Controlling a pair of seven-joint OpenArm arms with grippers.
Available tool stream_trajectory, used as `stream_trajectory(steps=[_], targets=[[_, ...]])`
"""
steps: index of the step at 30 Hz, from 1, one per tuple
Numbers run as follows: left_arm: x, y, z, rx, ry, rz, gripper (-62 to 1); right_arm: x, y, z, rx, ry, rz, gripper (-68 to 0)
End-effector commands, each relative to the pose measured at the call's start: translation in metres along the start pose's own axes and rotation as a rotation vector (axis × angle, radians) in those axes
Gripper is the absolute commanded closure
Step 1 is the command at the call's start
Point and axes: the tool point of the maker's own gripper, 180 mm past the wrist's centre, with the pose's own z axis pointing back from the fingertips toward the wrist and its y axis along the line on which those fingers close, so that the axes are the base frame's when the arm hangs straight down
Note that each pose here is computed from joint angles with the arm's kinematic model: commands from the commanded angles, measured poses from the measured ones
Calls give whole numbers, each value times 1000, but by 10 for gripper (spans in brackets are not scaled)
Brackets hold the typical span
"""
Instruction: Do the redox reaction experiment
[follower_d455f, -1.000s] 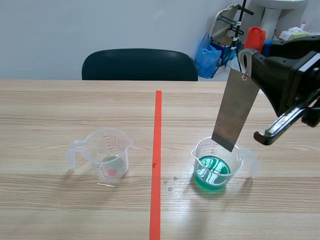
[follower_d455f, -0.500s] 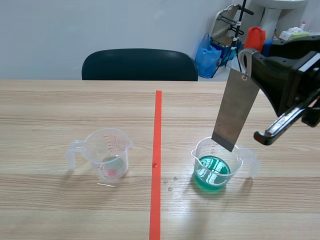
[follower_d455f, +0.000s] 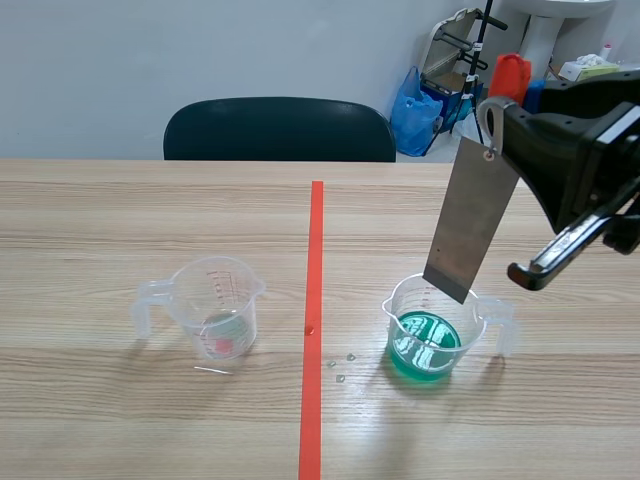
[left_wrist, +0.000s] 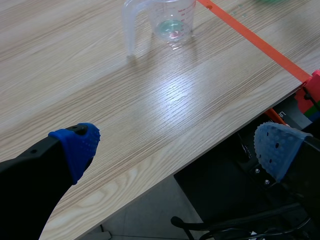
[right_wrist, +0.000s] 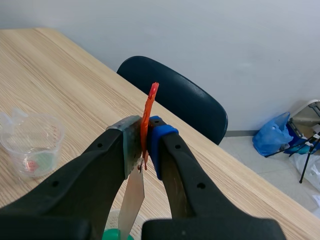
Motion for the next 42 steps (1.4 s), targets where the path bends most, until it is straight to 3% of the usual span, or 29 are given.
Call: stream_trajectory(steps=[1,8,31,42], targets=[[6,0,-1,4,-26,10,-623,11,-3,-1,-2,-37,17,-13],[6,0,-1,4,-26,10,-623,5,-2,0,16,-49,-1,-13],[6,0,-1,3,-26,11,-623,-68,1,-13,33,-12,-110,-13],[6,0,-1,3,-25,10,-623,-98,9,-10,36,-26,-78,-13]])
